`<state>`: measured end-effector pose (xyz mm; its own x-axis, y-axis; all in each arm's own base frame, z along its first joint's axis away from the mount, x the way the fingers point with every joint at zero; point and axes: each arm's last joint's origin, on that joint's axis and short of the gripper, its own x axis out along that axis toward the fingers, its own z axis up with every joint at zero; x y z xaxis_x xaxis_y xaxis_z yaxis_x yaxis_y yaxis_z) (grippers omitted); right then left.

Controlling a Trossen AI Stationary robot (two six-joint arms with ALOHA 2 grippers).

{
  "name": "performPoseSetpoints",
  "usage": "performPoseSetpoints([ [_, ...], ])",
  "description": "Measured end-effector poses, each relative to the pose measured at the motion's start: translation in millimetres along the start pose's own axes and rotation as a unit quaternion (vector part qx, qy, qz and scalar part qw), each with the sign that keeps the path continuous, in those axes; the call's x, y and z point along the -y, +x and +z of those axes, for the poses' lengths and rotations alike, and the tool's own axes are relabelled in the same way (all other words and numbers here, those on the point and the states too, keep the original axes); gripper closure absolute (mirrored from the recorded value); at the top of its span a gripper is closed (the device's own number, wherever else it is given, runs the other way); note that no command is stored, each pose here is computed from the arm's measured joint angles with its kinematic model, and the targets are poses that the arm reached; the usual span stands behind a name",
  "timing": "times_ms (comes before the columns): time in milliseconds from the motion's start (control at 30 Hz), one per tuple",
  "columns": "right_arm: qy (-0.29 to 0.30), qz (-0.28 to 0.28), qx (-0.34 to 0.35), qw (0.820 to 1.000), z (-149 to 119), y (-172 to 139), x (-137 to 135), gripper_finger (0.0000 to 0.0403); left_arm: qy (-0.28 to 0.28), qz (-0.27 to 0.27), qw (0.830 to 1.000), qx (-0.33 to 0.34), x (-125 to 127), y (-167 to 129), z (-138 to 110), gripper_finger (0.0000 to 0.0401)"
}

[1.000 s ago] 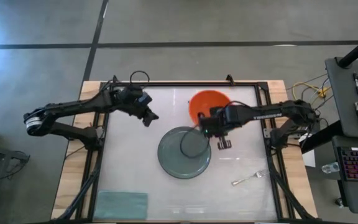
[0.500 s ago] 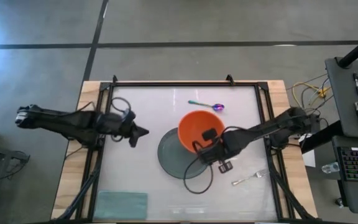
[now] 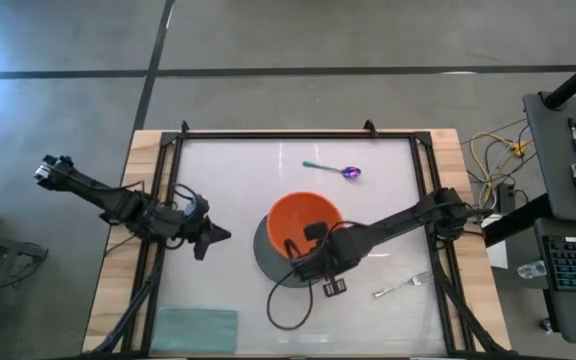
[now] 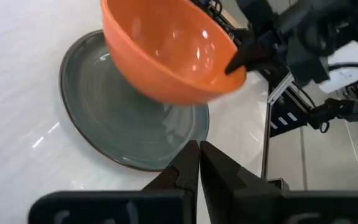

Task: Set table place
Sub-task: Stack the orange bowl on the gray plate

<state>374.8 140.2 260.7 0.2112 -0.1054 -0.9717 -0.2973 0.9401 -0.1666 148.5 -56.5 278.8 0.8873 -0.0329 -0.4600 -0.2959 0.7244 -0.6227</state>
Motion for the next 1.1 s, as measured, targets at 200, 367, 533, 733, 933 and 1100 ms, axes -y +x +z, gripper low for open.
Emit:
performPoseSetpoints([
  [200, -0.014, 0.013, -0.003, 1.0, 19.3, 11.5, -18.2, 0.039, 0.006, -0.004, 1.0, -0.002, 2.0, -1.0, -2.6, 0.0401],
  [367, -0.019, 0.011, -0.028, 0.999, 26.1, 23.0, -22.1, 0.039, 0.008, -0.002, 1.0, -0.006, 1.5, 0.8, -4.8, 0.0401],
  [533, -0.017, -0.002, -0.017, 1.0, 27.5, 19.5, -20.5, 0.039, 0.01, -0.003, 1.0, -0.009, 1.9, 3.9, -7.7, 0.0401],
  [733, -0.016, -0.004, -0.009, 1.0, 28.0, 16.1, -19.7, 0.0374, 0.009, -0.011, 1.0, -0.006, 6.0, 9.8, -8.8, 0.0401],
  [933, -0.011, -0.003, -0.003, 1.0, 28.9, 19.3, -20.6, 0.0341, 0.012, -0.006, 1.0, -0.009, 6.2, 12.7, -10.1, 0.0401],
  [1100, -0.003, -0.031, -0.01, 0.999, 27.2, 19.2, -18.7, 0.0319, 0.011, -0.007, 1.0, -0.009, 6.3, 12.5, -9.9, 0.0401],
])
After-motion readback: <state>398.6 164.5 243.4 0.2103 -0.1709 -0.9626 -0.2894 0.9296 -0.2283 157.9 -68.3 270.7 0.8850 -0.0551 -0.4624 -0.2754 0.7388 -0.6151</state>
